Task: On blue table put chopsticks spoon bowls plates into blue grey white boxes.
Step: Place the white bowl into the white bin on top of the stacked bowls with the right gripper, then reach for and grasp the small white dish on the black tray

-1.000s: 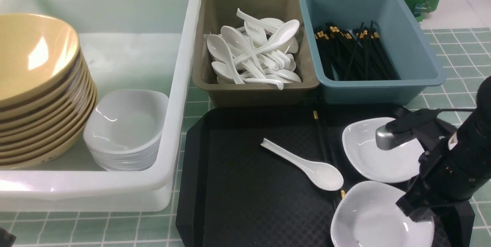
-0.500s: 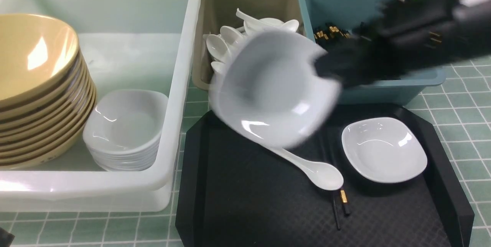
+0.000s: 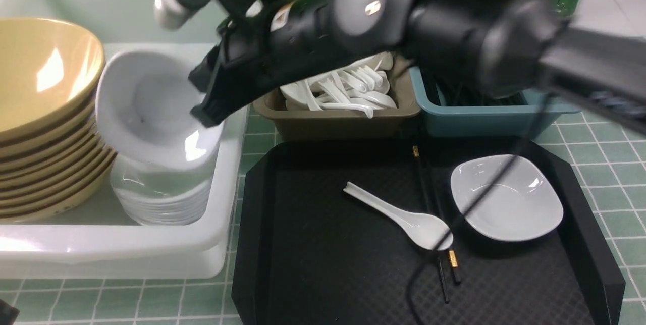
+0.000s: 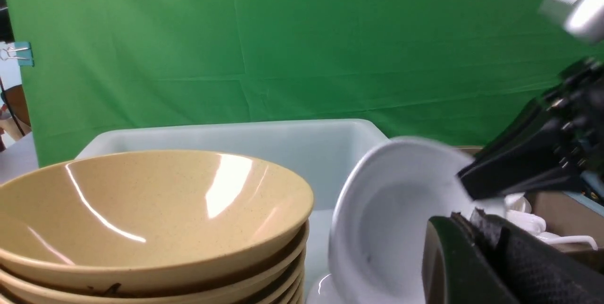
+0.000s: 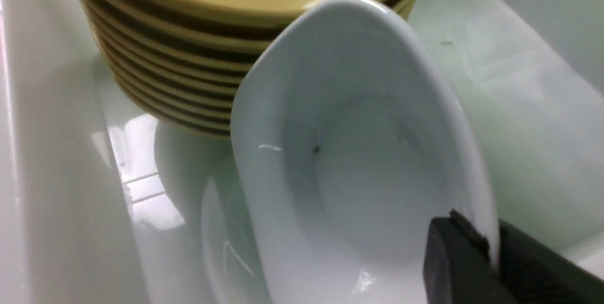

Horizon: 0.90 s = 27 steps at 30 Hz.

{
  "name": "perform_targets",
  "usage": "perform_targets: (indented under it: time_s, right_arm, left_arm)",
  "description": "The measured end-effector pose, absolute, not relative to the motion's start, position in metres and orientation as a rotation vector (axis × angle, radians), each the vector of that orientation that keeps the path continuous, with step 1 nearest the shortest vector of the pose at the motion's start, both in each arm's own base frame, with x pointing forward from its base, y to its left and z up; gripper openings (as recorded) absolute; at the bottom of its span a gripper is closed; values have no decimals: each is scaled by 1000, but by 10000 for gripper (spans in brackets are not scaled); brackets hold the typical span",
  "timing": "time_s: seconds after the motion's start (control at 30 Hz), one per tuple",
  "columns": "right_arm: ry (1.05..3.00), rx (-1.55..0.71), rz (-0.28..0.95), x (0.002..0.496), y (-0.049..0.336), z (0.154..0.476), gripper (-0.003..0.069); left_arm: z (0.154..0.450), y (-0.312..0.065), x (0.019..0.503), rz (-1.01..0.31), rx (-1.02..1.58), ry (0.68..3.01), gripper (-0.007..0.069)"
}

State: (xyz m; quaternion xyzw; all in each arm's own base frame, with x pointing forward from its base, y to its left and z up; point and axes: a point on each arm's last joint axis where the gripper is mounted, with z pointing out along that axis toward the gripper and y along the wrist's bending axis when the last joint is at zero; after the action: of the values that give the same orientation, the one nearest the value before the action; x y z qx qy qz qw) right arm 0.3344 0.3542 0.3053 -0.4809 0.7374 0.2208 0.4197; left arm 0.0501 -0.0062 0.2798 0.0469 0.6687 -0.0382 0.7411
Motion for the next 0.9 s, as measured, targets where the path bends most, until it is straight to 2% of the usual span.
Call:
perform_targets:
  time_s: [0.07,0.2,0.23,0.3,0.37,0.47,0.6,0.7,0.77,0.8,0.83,0.87,0.9]
  right_arm:
    - [1859,-1237,553,336,358,298,113]
    - [1885,-1281,537,339,361,285,209]
    - [1888,-1291,532,338,360,285,259]
    - [1877,-1323,512,336,357,294,329]
    - [1863,-1365,470,333,349,308,368]
    - [1879,-1370,360,326,320,354,391]
    - [2013,-1206,159,317,254,413,373]
    - [2146,-1100,-1,318,209,427,337]
    - [2313,-893,-132,334,152,420,271]
    - [2342,-857,-148,337,143,417,271]
    - [2485,-719,-188,349,106,391,223]
    - [2573,-651,-189,354,85,372,206]
    - [2578,-635,-185,355,81,372,202]
  left_arm:
    - [280,-6,50,-81,105,1466,5]
    - [280,-6,50,-78,106,1466,5]
    - [280,-6,50,-77,107,1466,5]
    - [280,-6,50,-76,108,1468,5]
    - [279,-6,50,-76,109,1471,5]
    - [279,-6,50,-76,109,1477,5]
    - [279,-6,50,-76,109,1477,5]
    - [279,-6,50,-76,109,1478,5]
    - [279,-6,50,-76,109,1471,5]
    - [279,-6,50,-76,109,1471,5]
    - [279,-6,50,-76,108,1467,5]
    - [279,-6,50,-76,108,1466,5]
    - [279,-6,50,-76,108,1466,5]
